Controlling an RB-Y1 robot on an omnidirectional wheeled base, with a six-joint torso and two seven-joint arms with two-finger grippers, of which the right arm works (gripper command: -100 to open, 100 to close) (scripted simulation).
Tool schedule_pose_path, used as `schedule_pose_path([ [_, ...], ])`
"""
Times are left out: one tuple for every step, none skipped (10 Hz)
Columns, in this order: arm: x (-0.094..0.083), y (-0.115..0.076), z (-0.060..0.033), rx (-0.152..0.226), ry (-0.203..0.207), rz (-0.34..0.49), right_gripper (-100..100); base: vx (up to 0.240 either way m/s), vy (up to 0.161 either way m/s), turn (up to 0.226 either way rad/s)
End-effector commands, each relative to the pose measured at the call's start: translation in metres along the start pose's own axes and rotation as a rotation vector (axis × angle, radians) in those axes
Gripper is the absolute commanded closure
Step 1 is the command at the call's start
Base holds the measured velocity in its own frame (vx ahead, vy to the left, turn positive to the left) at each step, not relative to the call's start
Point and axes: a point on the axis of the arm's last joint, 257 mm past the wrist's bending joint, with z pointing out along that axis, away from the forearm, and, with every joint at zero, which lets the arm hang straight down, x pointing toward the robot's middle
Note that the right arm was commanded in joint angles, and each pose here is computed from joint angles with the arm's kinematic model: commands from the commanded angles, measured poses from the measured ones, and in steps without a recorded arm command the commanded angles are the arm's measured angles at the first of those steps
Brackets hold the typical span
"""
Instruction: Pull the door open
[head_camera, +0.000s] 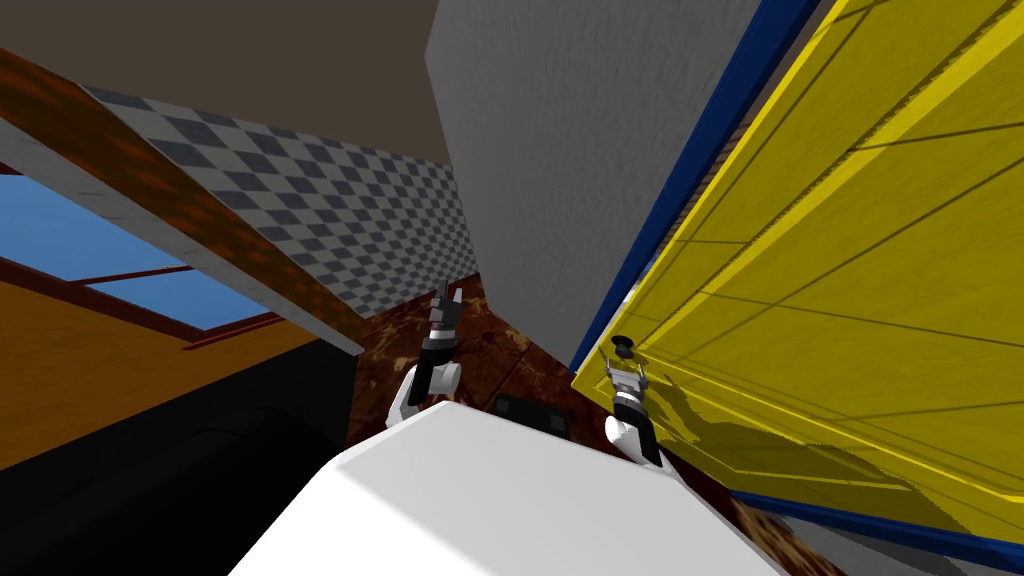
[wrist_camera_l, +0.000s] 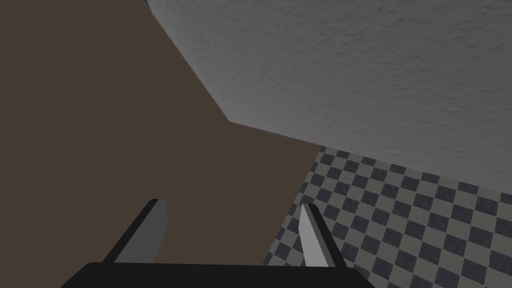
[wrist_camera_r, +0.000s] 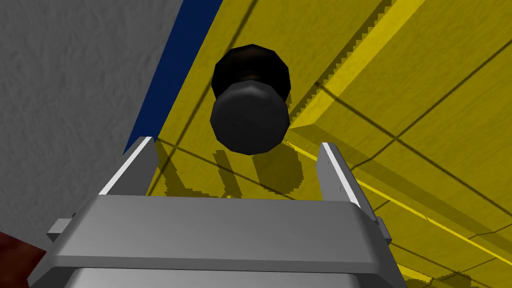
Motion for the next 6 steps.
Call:
schedule_pose_path([
  [0.0011,-0.0018,-0.0012,-0.005,-0.002,0.070,-100,-0.059,-0.011,0.035],
  [0.0019,-0.0033,-0.0023,-0.010,-0.004,0.112,-100,-0.082,-0.015,0.061],
  [0.0019,-0.0033,-0.0023,-0.010,-0.004,0.127,-100,-0.061,-0.013,0.020],
  [0.0026,-0.0048,-0.0034,-0.015,-0.006,0.180,-100,-0.055,-0.009,0.036],
  [0.0033,-0.0062,-0.0045,-0.019,-0.008,0.221,-100,-0.085,-0.016,0.053],
  [0.0033,-0.0062,-0.0045,-0.019,-0.008,0.232,-100,-0.064,-0.009,0.016],
])
